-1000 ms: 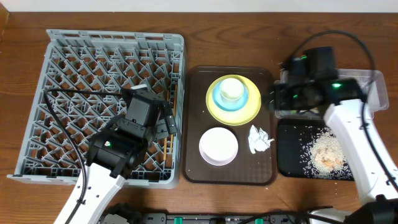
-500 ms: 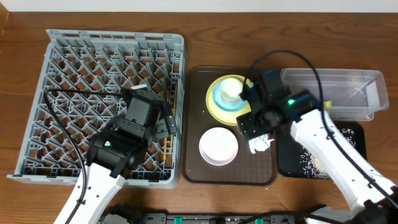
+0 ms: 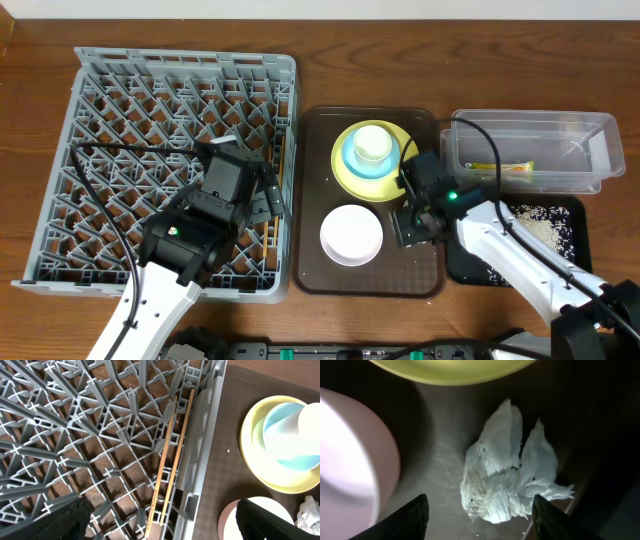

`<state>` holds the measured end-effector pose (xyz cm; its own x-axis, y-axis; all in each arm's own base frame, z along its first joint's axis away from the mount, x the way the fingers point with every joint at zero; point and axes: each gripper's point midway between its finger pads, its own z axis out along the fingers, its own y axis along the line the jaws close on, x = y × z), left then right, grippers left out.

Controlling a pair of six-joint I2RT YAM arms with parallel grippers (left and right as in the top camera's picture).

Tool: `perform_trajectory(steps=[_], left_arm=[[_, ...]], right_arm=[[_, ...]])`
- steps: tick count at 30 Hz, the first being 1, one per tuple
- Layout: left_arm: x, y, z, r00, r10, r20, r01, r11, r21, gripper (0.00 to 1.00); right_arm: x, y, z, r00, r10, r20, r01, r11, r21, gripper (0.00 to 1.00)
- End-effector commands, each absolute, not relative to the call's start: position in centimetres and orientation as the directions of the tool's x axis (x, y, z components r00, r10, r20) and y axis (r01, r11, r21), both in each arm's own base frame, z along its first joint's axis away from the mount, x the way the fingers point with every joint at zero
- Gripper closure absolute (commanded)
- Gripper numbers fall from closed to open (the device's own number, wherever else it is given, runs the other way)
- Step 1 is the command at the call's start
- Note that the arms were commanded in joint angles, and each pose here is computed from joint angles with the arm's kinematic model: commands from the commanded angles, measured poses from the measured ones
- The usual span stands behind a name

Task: Sort waste into correct bins and load items into the dishwasher
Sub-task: 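Move the right gripper to the crumpled tissue and grasp it, then carry the tissue into the clear plastic bin and open the right gripper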

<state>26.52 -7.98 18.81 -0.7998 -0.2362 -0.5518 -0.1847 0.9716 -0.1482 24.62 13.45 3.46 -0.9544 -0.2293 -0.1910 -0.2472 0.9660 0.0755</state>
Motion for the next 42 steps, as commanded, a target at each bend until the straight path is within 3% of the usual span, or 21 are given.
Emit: perform_trajectory(steps=[1,11,18,24,33,38,42], left_arm=[[26.7,-7.7,19.1,-0.791,-0.248,-0.559,-0.198,0.969,-0.149,0.06],[26.7,-7.7,19.1,-0.791,-0.248,-0.559,-0.198,0.969,-0.149,0.06],[26.7,-7.7,19.1,-0.791,-0.248,-0.559,-0.198,0.969,-0.149,0.06],[26.7,-7.7,19.1,-0.791,-0.248,-0.559,-0.198,0.969,-0.149,0.06],[26.7,-7.7,19.1,-0.791,-0.248,-0.559,-0.198,0.969,-0.149,0.06],[26.7,-7.7,19.1,-0.791,-0.248,-0.559,-0.198,0.969,-0.149,0.06],[26.7,-7.7,19.1,-0.791,-0.248,-0.559,-0.198,0.969,-0.149,0.06]], right_arm=[[24.0,13.0,2.4,-0.963,-0.201,-0.182,-0.216,0.974,0.067,0.36],[24.4,12.7,0.7,-0.951,-0.195,-0.241,-0.214,0.975,0.057,0.46],[24.3,12.7,0.4,-0.951,-0.194,-0.242,-0.214,0.975,0.059,0.71],[24.9,13.1,1.5,-0.949,-0.185,-0.255,-0.209,0.976,0.068,0.99],[30.2,13.1,10.8,-0.886,-0.15,-0.44,-0.19,0.98,0.05,0.99],[34.8,7.5,16.0,-0.783,-0.044,-0.621,0.018,0.995,-0.093,0.99],[36.5,1.9,17.2,-0.729,0.066,-0.681,0.215,0.967,-0.136,0.99]])
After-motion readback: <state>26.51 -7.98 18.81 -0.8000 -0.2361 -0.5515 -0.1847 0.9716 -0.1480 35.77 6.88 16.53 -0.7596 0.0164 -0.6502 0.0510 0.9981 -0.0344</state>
